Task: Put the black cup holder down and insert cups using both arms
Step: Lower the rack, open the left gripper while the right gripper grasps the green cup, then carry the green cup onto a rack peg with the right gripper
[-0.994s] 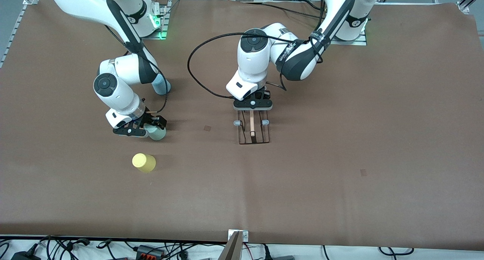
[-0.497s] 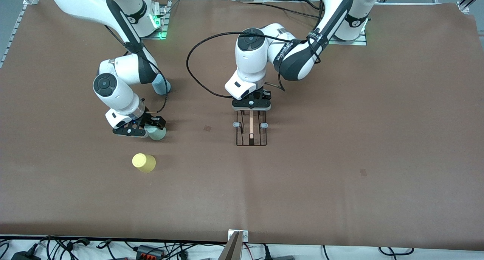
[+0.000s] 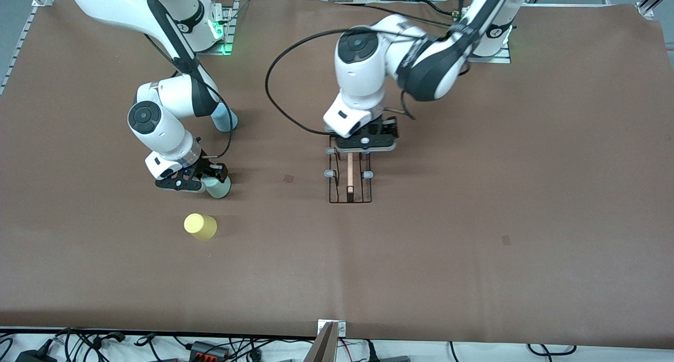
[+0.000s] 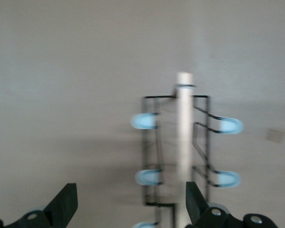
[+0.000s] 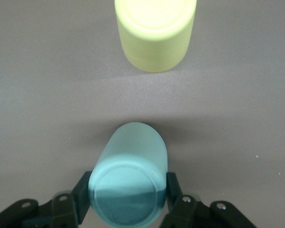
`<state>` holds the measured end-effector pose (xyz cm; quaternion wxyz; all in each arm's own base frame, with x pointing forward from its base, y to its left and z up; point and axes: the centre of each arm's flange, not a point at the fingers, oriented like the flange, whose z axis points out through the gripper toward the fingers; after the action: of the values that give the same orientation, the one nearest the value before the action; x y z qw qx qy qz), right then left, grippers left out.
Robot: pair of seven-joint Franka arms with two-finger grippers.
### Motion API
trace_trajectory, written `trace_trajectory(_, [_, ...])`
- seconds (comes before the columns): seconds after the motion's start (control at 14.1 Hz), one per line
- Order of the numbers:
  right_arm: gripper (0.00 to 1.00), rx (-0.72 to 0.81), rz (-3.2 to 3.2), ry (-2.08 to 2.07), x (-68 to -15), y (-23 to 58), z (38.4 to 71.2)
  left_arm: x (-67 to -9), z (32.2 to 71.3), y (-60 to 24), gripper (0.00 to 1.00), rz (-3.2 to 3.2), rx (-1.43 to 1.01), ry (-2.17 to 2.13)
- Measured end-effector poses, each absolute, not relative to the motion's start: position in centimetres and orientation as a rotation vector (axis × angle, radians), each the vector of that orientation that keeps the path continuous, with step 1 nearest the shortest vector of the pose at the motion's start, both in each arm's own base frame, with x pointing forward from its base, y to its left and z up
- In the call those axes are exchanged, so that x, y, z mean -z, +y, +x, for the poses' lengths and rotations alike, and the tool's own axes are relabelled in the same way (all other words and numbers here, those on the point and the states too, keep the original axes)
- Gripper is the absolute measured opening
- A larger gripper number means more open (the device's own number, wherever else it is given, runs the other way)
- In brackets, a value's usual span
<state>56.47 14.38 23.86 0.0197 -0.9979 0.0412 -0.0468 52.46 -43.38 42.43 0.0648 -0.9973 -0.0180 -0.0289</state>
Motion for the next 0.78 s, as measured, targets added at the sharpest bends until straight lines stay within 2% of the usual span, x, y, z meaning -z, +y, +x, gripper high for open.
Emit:
trace_trajectory(0.21, [0.66,0.095,-3.111,0.122,-27.0,14.6,57.0,-46.2,55.6,-36.5,1.0,-2.968,0.033,-0.011])
trace_trajectory(0.43, [0.66,0.013,-3.122,0.161,-33.8,16.1,56.6,-48.7,58.1,-29.0,1.0,-2.936,-0.046,0.09])
trace_trajectory(0.78, [0.66,0.024,-3.087,0.34,-40.9,26.9,50.9,-52.1,61.4,-15.5,1.0,-2.93,-0.114,0.253])
